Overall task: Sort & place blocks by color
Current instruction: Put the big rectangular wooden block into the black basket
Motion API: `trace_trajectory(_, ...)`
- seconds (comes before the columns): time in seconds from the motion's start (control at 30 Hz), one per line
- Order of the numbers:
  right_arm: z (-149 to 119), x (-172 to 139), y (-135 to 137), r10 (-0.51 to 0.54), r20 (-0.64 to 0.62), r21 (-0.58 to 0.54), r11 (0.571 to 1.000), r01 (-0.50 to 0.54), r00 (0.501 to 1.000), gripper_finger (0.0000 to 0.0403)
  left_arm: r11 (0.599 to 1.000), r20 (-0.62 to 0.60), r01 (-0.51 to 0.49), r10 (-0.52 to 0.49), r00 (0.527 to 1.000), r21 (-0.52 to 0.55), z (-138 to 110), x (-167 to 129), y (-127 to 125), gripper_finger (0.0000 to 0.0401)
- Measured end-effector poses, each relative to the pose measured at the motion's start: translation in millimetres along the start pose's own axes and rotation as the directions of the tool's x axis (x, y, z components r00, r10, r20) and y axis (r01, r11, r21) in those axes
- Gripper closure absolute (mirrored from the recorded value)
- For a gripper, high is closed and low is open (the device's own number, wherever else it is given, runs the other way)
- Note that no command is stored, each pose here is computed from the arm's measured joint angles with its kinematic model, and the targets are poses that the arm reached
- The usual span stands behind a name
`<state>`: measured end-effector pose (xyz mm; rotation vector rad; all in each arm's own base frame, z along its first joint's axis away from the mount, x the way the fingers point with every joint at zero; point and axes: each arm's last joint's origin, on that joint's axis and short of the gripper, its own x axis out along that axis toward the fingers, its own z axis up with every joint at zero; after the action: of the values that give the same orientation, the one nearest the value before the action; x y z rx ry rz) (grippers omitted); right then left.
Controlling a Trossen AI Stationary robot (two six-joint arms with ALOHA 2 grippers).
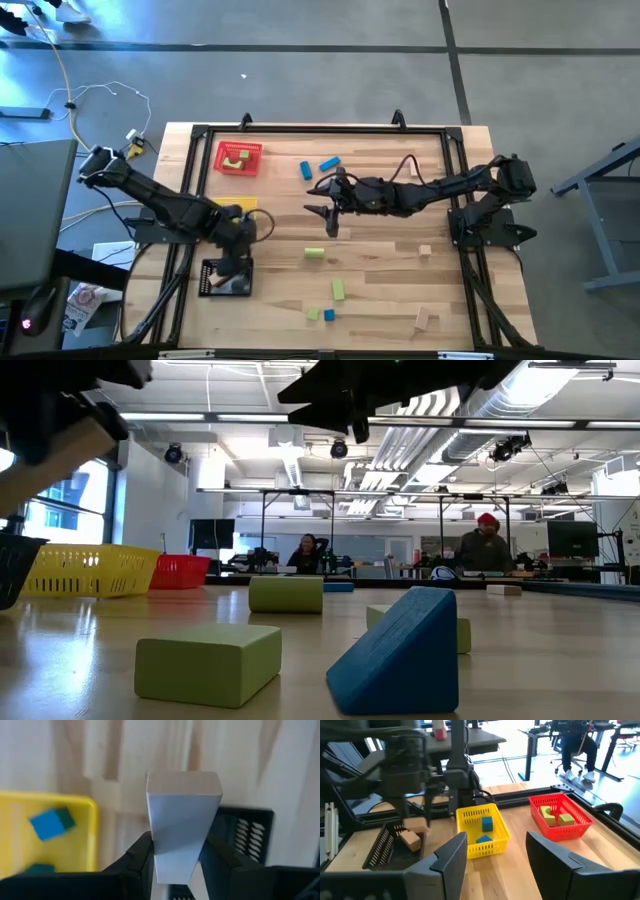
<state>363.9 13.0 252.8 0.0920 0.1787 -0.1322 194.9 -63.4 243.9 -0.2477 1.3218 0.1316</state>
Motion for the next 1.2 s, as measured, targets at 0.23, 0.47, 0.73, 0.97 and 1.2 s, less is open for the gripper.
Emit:
trace_trajectory(0.23,-0.3,0.3,-1.4,-0.004,-0.003,0.002,1.0,0.004,1.0,0.0215,0.995,-0.094,0.096,-0.098,0.991,-0.027,-17.0,-1.1,-21.0,0.0302)
trace_trajectory(0.47,-1.1,0.4,-1.4,-0.004,-0.011,0.001,1.0,0.004,1.0,0.0215,0.994,-0.129,0.095,-0.1,0.987,-0.047,-27.7,2.1,-36.5,0.0302)
trace_trajectory(0.73,-2.5,0.4,-1.1,0.002,-0.025,-0.002,1.0,-0.002,1.0,0.0215,0.997,-0.185,0.072,-0.077,0.98,-0.033,-26.3,18.2,-46.5,0.0287)
trace_trajectory(0.97,-5.4,0.2,-1.2,0.007,-0.054,-0.006,1.0,-0.008,0.999,0.0215,0.992,-0.276,0.124,-0.122,0.953,-0.011,-23.0,33.5,-54.0,0.0278)
trace_trajectory(1.2,-6.7,0.2,-1.3,0.006,-0.068,-0.008,1.0,-0.007,0.998,0.0214,0.992,-0.265,0.129,-0.128,0.956,-0.015,-16.6,36.5,-50.5,0.0248)
